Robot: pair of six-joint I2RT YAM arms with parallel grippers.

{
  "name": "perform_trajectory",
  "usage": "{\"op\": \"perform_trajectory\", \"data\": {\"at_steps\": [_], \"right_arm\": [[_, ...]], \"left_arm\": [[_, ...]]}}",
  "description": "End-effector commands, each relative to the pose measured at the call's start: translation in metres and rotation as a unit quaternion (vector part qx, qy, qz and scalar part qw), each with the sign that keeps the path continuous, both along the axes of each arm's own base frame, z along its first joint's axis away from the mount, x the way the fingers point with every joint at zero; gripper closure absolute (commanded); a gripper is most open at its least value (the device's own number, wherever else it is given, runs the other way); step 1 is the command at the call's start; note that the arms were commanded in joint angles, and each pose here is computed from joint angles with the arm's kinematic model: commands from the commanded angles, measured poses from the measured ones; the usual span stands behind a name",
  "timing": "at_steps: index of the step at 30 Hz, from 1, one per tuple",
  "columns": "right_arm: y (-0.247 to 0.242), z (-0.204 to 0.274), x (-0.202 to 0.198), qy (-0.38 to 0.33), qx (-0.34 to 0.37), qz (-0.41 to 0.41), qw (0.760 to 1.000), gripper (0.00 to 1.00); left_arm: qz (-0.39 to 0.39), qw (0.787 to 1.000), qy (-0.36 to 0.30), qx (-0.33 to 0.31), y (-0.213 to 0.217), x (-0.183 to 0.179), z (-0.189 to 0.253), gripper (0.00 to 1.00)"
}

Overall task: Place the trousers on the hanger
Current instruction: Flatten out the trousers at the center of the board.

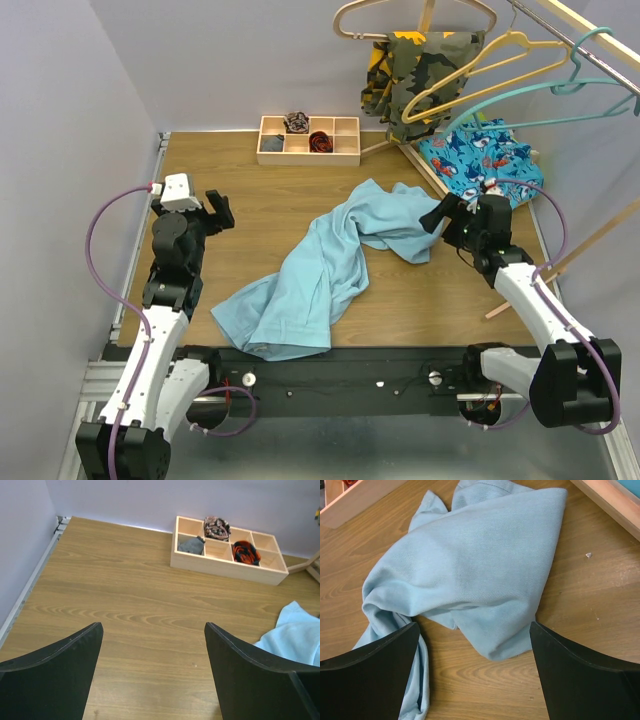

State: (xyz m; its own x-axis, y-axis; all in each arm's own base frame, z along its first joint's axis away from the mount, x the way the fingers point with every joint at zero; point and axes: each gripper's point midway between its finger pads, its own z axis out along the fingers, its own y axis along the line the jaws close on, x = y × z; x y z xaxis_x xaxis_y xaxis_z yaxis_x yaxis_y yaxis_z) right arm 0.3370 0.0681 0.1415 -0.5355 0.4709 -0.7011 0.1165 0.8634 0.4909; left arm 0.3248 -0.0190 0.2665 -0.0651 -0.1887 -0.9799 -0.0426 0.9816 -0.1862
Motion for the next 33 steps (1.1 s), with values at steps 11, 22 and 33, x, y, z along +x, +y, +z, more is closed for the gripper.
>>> {"op": "perform_trajectory", "data": {"at_steps": [11,22,33], "right_arm": [[0.007,-0.001,0.005,0.018,0.018,0.007,1.0,0.0],[0.015,-0.03,-0.019,0.055,0.039,0.027,0.997,0.0],[0.021,-0.03,-0.018,0.054,0.033,0.054,0.997,0.0]], "left_arm": [[-0.237,0.965,0.094,0.056,-0.14,0.0,-0.03,0.12],[-0.283,0.887,0.364,-0.022,-0.17,-0.047,-0.17,0.08],[-0.275,0.847,0.45,-0.067,-0.175,-0.072,-0.217,0.06]]}}
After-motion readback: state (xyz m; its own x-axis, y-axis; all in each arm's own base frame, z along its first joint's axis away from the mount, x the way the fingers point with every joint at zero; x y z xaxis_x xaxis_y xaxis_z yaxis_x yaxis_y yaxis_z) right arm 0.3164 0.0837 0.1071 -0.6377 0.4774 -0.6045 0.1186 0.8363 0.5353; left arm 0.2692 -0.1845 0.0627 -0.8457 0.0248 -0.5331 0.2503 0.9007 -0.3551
